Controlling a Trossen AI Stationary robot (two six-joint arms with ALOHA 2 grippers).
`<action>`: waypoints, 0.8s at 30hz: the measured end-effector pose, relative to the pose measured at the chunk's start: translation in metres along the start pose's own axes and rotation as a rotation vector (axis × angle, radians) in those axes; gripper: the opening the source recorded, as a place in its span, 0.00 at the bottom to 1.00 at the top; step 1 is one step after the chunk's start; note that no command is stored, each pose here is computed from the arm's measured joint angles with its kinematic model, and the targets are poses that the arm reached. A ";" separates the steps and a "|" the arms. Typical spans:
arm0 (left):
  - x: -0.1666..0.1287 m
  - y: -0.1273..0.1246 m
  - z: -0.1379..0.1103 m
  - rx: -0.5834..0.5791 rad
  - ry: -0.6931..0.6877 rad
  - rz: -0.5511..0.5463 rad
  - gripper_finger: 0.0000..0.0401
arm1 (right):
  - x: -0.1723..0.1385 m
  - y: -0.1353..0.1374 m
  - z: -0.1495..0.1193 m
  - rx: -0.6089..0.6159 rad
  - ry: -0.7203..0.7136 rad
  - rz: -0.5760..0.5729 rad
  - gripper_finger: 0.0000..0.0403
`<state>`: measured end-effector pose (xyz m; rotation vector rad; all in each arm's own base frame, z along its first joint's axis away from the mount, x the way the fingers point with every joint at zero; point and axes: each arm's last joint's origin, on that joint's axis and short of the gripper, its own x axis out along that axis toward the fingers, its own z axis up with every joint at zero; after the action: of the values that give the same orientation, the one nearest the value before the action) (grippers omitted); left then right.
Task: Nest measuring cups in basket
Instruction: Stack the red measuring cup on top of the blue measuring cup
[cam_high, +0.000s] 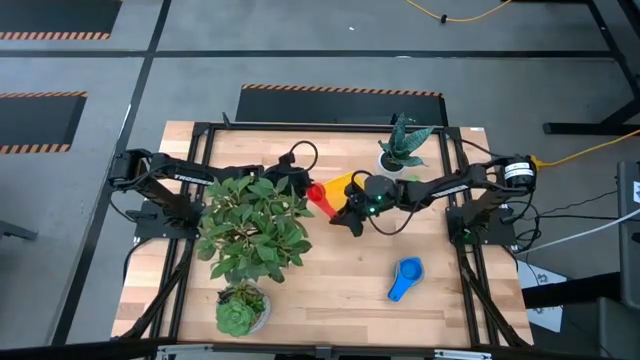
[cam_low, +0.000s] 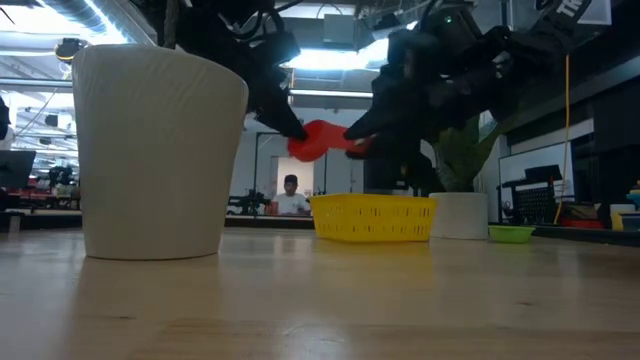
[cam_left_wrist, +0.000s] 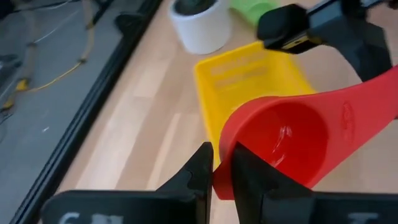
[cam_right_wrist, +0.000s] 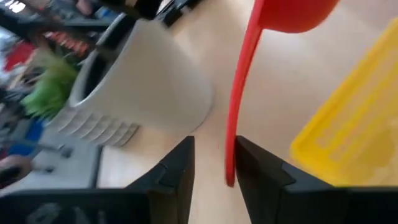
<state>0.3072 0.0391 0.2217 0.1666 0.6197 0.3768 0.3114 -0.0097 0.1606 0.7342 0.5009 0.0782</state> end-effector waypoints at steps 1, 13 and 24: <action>0.000 -0.001 0.001 0.003 -0.012 -0.026 0.08 | -0.002 0.002 0.001 0.001 0.013 0.021 0.28; -0.003 -0.007 0.016 0.045 -0.195 -0.277 0.07 | -0.077 0.039 0.010 -0.042 0.112 -0.018 0.28; -0.005 -0.013 0.041 0.083 -0.558 -0.532 0.06 | -0.156 0.066 0.006 -0.062 0.058 0.005 0.28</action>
<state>0.3314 0.0230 0.2541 0.1699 0.1110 -0.2115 0.1837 -0.0016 0.2719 0.6743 0.5498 0.1198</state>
